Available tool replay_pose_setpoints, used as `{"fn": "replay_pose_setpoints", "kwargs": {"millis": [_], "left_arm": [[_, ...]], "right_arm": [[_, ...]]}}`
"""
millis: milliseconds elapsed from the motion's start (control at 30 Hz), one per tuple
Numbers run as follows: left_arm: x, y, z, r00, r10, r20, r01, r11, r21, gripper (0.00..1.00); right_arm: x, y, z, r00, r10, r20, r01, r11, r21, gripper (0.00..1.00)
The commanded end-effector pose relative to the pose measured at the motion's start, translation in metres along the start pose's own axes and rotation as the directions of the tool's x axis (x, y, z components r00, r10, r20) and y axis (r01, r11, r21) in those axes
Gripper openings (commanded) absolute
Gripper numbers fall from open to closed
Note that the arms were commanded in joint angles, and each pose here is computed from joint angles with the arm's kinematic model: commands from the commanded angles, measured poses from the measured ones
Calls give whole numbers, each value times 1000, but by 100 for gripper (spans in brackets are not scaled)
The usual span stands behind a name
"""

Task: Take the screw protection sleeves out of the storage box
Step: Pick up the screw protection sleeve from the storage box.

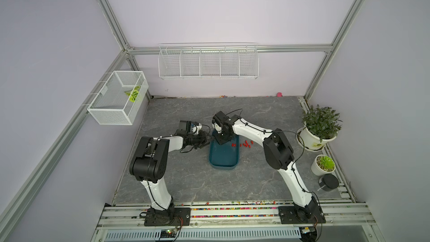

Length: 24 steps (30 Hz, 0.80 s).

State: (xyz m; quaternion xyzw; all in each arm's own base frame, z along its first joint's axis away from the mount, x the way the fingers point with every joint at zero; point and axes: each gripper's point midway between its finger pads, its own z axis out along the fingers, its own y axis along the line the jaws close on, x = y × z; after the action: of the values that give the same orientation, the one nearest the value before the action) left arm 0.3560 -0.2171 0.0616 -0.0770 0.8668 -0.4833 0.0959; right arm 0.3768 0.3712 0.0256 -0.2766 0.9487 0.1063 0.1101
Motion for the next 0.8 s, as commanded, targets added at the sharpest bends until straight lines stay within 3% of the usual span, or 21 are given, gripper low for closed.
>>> {"fn": "replay_pose_setpoints", "kwargs": {"millis": [0, 767], "left_arm": [[-1, -1, 2, 1000, 12, -7, -12, 1000, 2, 44], [-1, -1, 2, 1000, 9, -8, -9, 1000, 1, 44]], "right_arm": [[14, -2, 9, 998, 6, -56, -5, 1000, 23, 27], [10, 0, -8, 1000, -5, -13, 5, 1000, 16, 11]]}}
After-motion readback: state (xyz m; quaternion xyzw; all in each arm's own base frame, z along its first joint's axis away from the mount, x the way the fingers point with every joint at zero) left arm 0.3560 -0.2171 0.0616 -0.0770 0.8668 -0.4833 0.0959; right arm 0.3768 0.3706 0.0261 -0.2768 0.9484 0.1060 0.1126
